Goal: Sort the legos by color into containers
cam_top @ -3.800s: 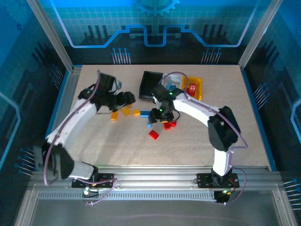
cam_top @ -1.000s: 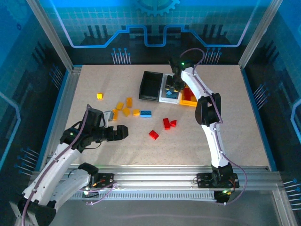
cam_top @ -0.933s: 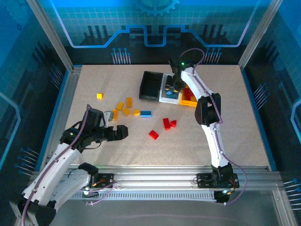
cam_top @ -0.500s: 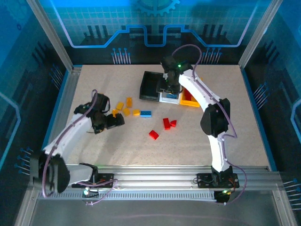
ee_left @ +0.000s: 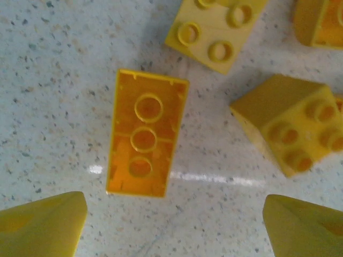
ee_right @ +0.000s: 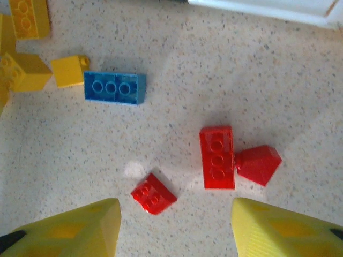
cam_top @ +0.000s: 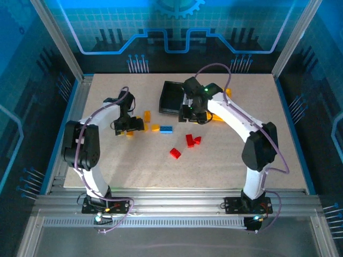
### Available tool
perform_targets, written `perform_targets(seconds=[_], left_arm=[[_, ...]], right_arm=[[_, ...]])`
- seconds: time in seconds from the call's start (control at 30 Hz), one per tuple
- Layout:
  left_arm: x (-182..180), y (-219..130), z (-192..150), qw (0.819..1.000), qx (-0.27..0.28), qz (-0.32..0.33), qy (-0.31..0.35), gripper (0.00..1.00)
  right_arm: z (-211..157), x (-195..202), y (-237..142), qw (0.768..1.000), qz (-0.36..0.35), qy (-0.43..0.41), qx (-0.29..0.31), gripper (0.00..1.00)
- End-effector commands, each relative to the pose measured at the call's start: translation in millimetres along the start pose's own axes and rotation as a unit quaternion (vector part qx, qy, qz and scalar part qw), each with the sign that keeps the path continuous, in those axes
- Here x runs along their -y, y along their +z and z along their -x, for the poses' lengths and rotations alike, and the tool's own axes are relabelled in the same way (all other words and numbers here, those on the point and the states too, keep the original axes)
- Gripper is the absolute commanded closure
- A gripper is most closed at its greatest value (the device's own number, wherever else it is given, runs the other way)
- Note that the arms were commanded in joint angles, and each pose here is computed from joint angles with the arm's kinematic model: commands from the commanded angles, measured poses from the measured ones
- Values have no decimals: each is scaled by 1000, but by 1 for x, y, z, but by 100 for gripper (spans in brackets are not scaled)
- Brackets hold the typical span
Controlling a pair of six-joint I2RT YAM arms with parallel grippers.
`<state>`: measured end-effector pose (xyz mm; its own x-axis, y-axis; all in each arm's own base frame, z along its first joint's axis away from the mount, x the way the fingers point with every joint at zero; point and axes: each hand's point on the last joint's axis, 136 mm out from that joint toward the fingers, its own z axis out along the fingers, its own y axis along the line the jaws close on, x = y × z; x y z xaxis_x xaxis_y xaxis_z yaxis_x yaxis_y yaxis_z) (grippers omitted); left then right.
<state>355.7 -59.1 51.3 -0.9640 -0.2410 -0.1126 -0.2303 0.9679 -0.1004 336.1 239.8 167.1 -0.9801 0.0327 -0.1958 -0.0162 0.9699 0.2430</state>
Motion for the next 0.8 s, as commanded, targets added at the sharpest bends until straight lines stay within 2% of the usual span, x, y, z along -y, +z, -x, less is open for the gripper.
perform_targets(seconds=[0.0,0.1,0.37,0.77], left_arm=[[-7,1,16,999,13,25,21,16],[-8,11,20,999,5,30,23,17],[-11,33,31,999,-8,34,20,29],[-18,30,27,999,-12,39,19,27]], right_arm=[[-13,2,-13,1000,11,8,4,42],[-25,10,-12,1000,4,11,-5,42],[-39,22,-18,1000,-1,24,-6,42],[-57,30,-10,999,-7,33,-16,42]])
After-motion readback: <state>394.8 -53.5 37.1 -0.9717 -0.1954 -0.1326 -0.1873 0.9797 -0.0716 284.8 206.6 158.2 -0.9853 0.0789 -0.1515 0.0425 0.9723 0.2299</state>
